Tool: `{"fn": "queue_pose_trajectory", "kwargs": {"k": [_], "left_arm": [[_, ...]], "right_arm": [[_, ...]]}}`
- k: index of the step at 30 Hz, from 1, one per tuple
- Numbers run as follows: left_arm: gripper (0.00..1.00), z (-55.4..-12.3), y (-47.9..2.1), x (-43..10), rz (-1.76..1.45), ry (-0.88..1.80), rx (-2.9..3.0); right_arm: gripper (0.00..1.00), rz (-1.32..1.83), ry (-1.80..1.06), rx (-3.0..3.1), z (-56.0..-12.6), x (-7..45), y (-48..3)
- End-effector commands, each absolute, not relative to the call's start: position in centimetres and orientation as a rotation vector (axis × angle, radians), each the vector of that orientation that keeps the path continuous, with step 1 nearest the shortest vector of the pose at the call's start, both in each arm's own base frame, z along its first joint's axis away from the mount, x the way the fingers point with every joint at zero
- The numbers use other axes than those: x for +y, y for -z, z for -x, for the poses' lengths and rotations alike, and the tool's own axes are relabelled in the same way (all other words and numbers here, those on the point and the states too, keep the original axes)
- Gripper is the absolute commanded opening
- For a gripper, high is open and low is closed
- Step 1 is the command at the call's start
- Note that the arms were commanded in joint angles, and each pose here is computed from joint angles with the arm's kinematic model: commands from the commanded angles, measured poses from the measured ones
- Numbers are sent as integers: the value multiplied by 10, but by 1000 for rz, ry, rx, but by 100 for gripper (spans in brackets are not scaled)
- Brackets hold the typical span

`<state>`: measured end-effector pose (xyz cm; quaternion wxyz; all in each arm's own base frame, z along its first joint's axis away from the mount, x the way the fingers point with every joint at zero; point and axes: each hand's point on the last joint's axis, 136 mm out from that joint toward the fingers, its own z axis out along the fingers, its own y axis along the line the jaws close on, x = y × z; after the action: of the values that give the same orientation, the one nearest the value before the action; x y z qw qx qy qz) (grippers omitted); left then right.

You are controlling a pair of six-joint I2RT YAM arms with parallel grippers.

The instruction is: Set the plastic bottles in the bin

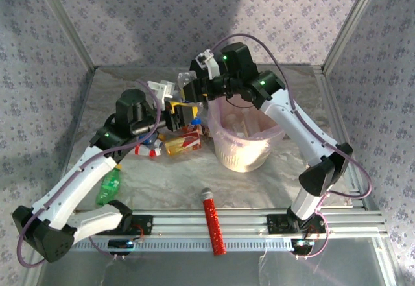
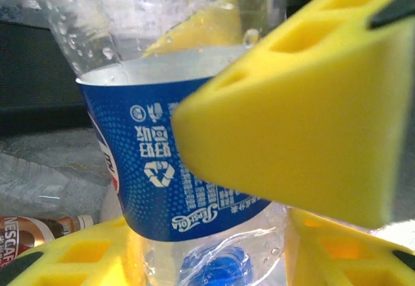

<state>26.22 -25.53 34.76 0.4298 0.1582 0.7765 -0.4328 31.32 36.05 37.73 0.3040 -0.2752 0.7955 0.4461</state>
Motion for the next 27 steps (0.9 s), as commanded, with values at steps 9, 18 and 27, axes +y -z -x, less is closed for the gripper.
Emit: {"fn": "queue_pose_trajectory", "kwargs": {"k": [9,18,27], "left_arm": [[95,-267,-345,-249,-387,992,1957],[100,-277,-243,-203,-313,561,2307],[100,-275,-185,-211,-619,452,2398]], "right_arm": [[57,685,-1036,1975,-328,323,-432],[55,500,-706,2025,-330,227,-443],[54,423,-475,2286,-315,166,-372]]}}
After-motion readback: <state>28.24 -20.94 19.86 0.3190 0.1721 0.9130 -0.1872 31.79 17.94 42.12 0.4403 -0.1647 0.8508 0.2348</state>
